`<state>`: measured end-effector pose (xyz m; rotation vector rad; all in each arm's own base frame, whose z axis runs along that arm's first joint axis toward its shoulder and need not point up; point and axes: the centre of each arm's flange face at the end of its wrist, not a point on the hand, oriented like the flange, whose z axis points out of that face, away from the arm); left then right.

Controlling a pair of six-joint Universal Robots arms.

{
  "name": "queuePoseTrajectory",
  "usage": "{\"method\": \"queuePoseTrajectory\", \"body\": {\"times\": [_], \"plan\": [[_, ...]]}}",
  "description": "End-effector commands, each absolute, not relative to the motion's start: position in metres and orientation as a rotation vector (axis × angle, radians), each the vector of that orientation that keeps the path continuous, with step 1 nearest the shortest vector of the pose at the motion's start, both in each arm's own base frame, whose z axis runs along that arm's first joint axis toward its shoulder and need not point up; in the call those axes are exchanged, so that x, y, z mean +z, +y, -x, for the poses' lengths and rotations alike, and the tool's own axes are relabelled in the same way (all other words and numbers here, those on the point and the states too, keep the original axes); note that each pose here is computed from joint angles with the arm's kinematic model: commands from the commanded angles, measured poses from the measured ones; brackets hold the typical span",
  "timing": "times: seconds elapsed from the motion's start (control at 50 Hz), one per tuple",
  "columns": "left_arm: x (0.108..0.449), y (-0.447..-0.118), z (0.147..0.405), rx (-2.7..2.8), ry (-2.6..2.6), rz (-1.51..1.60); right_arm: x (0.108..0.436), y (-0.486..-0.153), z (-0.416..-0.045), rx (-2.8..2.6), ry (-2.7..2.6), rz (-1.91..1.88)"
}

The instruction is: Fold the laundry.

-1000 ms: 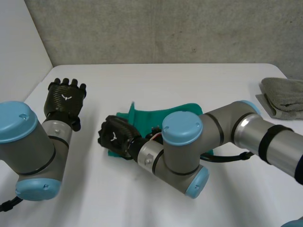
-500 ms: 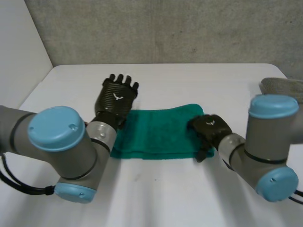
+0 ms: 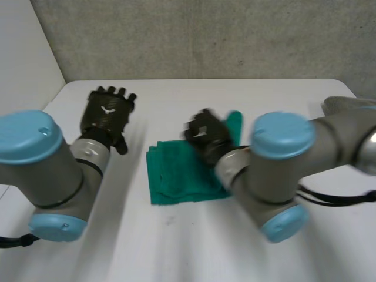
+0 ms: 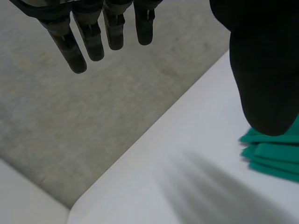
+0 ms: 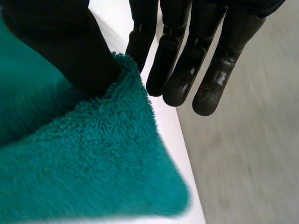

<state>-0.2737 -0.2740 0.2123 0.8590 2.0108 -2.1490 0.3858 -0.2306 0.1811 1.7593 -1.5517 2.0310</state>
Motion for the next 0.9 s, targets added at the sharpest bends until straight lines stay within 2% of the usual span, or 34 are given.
{"method": "queuePoseTrajectory", "body": {"times": [0.02, 0.1, 0.16, 0.24, 0.28, 0.36, 0.42, 0.52, 0.64, 0.7, 0.82, 0.9], "plan": [[0.219, -0.287, 0.254, -2.129, 2.012, -0.747, 0.152, -0.173, -0.437, 2.116, -1.336, -2.146], [0.220, -0.285, 0.257, -2.139, 2.014, -0.758, 0.150, -0.170, -0.438, 2.136, -1.376, -2.174], [0.222, -0.281, 0.264, -2.162, 2.011, -0.780, 0.154, -0.180, -0.432, 2.139, -1.597, -2.017], [0.224, -0.271, 0.281, -2.223, 2.026, -0.821, 0.169, -0.223, -0.405, 2.191, -2.083, -1.579], [0.227, -0.269, 0.289, -2.262, 2.039, -0.828, 0.189, -0.249, -0.385, 2.261, -2.345, -1.294], [0.223, -0.261, 0.309, -2.336, 2.126, -0.891, 0.205, -0.264, -0.368, 2.246, -2.697, -1.063], [0.213, -0.254, 0.325, -2.333, 2.229, -0.982, 0.204, -0.267, -0.368, 2.202, -2.776, -1.074], [0.174, -0.256, 0.331, -2.091, 2.439, -1.051, 0.169, -0.276, -0.373, 1.937, -2.929, -1.091], [0.133, -0.263, 0.319, -1.747, 2.556, -0.992, 0.131, -0.280, -0.375, 1.686, -3.023, -1.113], [0.129, -0.267, 0.313, -1.698, 2.546, -0.949, 0.121, -0.280, -0.375, 1.626, -2.983, -1.182], [0.130, -0.270, 0.308, -1.679, 2.526, -0.929, 0.129, -0.282, -0.371, 1.645, -2.796, -1.255], [0.135, -0.263, 0.314, -1.706, 2.530, -0.976, 0.149, -0.280, -0.370, 1.722, -2.742, -1.237]]}}
